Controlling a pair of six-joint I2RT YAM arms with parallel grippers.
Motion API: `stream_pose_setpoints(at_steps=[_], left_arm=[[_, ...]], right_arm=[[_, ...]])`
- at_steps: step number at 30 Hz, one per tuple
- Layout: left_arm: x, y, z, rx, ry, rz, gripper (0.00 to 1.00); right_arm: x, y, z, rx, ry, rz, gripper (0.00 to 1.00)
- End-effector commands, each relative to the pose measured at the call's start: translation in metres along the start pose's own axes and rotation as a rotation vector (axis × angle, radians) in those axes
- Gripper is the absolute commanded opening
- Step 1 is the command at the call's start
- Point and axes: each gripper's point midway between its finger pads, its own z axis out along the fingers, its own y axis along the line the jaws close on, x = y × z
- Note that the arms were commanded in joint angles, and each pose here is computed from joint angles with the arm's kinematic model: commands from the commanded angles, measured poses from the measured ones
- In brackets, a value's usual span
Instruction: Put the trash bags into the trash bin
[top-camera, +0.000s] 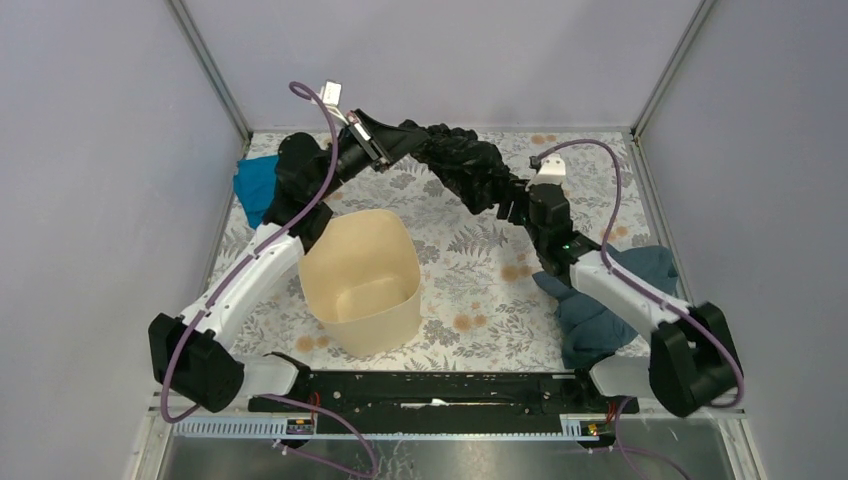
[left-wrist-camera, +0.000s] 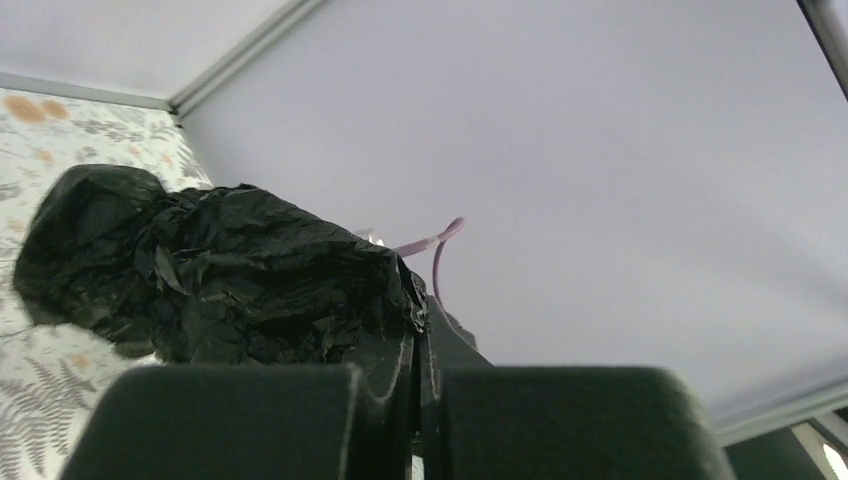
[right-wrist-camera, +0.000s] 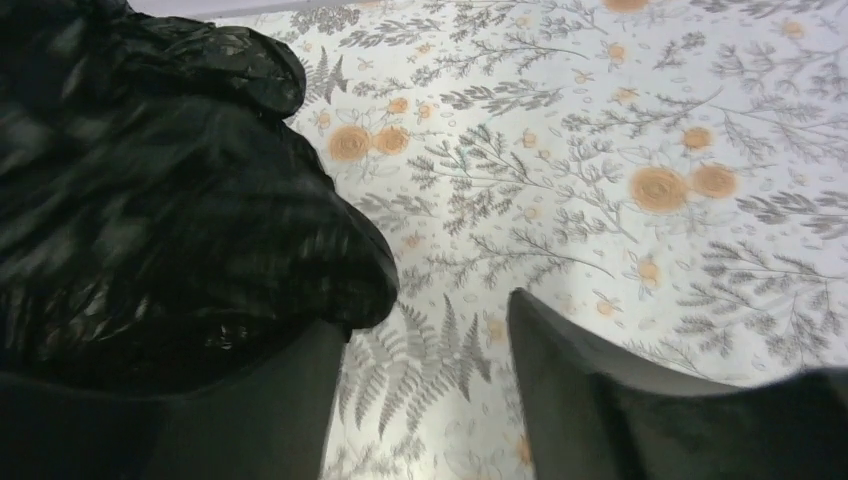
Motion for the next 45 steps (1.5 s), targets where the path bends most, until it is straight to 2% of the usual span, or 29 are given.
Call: stream_pose_setpoints(at_steps=[1,3,5,11,17,19,21,22,24,29,31,32,33,34,35,37,39,40,42,45], left_arm=[[0.006,-0.042,0.011,0.075,-0.024,0.104,0.0],[0.018,-0.04,0.018,0.07,-0.009,0.104,0.0],[0.028,-0.038,0.024,0.065,-0.008,0.099,0.0],[0.059,-0.039,0.033,0.098,-0.014,0.038,0.0],[0.081,-0.037,0.041,0.095,-0.019,-0.022,0.0],[0.087,-0.036,0.042,0.088,-0.013,-0.035,0.0],[0.092,-0.037,0.044,0.086,-0.006,-0.044,0.0],[0.093,-0.038,0.044,0.085,-0.004,-0.048,0.0],[0.094,-0.039,0.043,0.085,0.0,-0.053,0.0],[0.095,-0.037,0.044,0.047,0.013,-0.01,0.0],[0.093,-0.029,0.048,-0.011,0.021,0.059,0.0],[0.089,-0.023,0.05,-0.06,0.026,0.116,0.05],[0.087,-0.01,0.05,-0.14,0.039,0.173,0.14],[0.081,-0.007,0.054,-0.183,0.052,0.258,0.27],[0.079,0.001,0.053,-0.236,0.073,0.314,0.46],[0.076,0.014,0.049,-0.315,0.117,0.407,0.77],[0.078,0.02,0.038,-0.349,0.156,0.463,0.95],[0.079,0.021,0.031,-0.348,0.168,0.48,0.98],[0.083,0.023,0.015,-0.334,0.183,0.488,0.99],[0.083,0.028,-0.01,-0.342,0.17,0.479,0.99]], right_arm=[[-0.008,-0.002,-0.056,-0.038,0.126,-0.008,0.77],[-0.012,0.02,-0.086,-0.189,0.158,0.031,0.88],[-0.02,0.04,-0.122,-0.327,0.188,0.083,0.9],[-0.024,0.044,-0.183,-0.412,0.266,0.159,0.95],[-0.05,0.099,-0.201,-0.71,0.229,0.393,0.95],[-0.057,0.098,-0.192,-0.691,0.175,0.456,0.95],[-0.057,0.085,-0.174,-0.583,0.134,0.489,0.94],[-0.053,0.073,-0.163,-0.497,0.116,0.502,0.9],[-0.043,0.051,-0.141,-0.352,0.092,0.487,0.73],[-0.045,0.043,-0.139,-0.328,0.057,0.398,0.2],[-0.052,0.047,-0.158,-0.384,0.06,0.35,0.14],[-0.053,0.049,-0.17,-0.412,0.073,0.32,0.12],[-0.054,0.05,-0.181,-0.437,0.09,0.308,0.11],[-0.053,0.053,-0.192,-0.462,0.112,0.304,0.08],[-0.052,0.056,-0.202,-0.485,0.145,0.302,0.03],[-0.049,0.062,-0.218,-0.537,0.201,0.296,0.0],[-0.047,0.06,-0.224,-0.542,0.205,0.279,0.0],[-0.046,0.057,-0.222,-0.537,0.187,0.256,0.0],[-0.048,0.053,-0.214,-0.511,0.159,0.215,0.0],[-0.062,0.069,-0.205,-0.587,0.114,0.177,0.0]])
